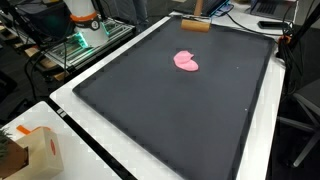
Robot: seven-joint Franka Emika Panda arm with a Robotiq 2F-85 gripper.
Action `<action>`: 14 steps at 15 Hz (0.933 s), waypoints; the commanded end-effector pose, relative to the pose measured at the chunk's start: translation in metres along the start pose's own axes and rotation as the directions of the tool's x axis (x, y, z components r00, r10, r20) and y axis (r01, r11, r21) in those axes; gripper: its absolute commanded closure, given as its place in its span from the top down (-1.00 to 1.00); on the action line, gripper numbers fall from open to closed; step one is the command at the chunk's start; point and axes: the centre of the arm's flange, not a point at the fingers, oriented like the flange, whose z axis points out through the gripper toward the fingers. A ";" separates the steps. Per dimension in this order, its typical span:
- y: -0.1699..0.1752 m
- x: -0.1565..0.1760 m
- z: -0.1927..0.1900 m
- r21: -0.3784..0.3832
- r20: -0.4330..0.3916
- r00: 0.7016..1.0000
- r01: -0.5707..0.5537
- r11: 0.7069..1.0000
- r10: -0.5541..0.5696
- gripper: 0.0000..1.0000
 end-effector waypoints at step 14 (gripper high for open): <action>-0.122 0.044 0.042 -0.341 0.044 0.995 -0.069 0.938 0.089 -0.50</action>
